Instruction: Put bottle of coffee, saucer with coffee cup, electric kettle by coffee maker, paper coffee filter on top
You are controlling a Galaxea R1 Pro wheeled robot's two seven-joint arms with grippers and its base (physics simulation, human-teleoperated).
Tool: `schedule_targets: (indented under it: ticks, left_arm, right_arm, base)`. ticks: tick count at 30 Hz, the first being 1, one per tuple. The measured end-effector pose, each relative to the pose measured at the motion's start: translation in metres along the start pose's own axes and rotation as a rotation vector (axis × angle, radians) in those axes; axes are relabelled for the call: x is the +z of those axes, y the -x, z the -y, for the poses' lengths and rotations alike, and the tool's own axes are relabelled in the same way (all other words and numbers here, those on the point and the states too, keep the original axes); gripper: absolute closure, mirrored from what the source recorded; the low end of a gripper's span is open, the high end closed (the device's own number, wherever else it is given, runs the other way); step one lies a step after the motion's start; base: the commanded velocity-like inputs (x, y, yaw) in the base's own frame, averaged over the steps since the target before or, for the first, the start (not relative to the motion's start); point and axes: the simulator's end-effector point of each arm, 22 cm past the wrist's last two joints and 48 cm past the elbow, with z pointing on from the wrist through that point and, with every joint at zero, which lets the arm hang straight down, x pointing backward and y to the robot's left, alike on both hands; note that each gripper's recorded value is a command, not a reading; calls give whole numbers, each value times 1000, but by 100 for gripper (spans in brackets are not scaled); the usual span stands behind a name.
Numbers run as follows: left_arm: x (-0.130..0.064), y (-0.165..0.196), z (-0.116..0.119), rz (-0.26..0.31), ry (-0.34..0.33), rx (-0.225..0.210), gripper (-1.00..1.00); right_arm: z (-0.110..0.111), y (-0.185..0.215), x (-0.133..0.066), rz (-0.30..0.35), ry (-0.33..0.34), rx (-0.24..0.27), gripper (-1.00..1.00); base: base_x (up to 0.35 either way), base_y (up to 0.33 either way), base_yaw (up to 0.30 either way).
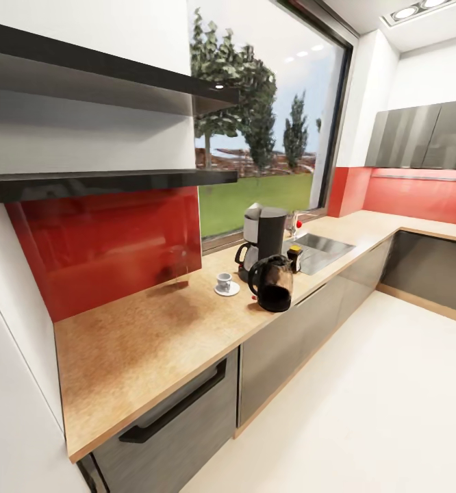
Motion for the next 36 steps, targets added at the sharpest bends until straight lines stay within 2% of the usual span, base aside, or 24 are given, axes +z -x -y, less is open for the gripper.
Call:
schedule_targets:
  ticks: [4, 7, 10, 14, 17, 22, 36]
  left_arm:
    - [0, -1, -2, -4, 8, 0, -100]
    - [0, -2, -2, -6, 9, 0, -100]
    - [0, -2, -3, -8, 10, -1, -100]
    - [0, -3, -4, -10, 12, -6, -100]
    - [0, -3, -4, -12, 14, -21, -100]
    - [0, -4, -5, -14, 15, -40, -100]
    - [0, -4, -5, -15, 16, -44, -100]
  right_arm:
    - [-26, -11, 4, -17, 26, -12, -100]
    - [-34, -13, 5, -19, 34, -20, -100]
    - [-37, -10, 5, -4, 37, -23, -100]
    - [-35, 5, 5, 63, 35, -30, -100]
    - [-33, 10, 4, 85, 33, -32, -100]
    - [-36, 12, 4, 95, 37, -33, -100]
    - [-40, 12, 5, 100, 44, -28, -100]
  base:
    - [0, 0, 0]
    - [0, 0, 0]
    - [0, 0, 0]
    - [0, 0, 0]
    - [0, 0, 0]
    - [0, 0, 0]
    - [0, 0, 0]
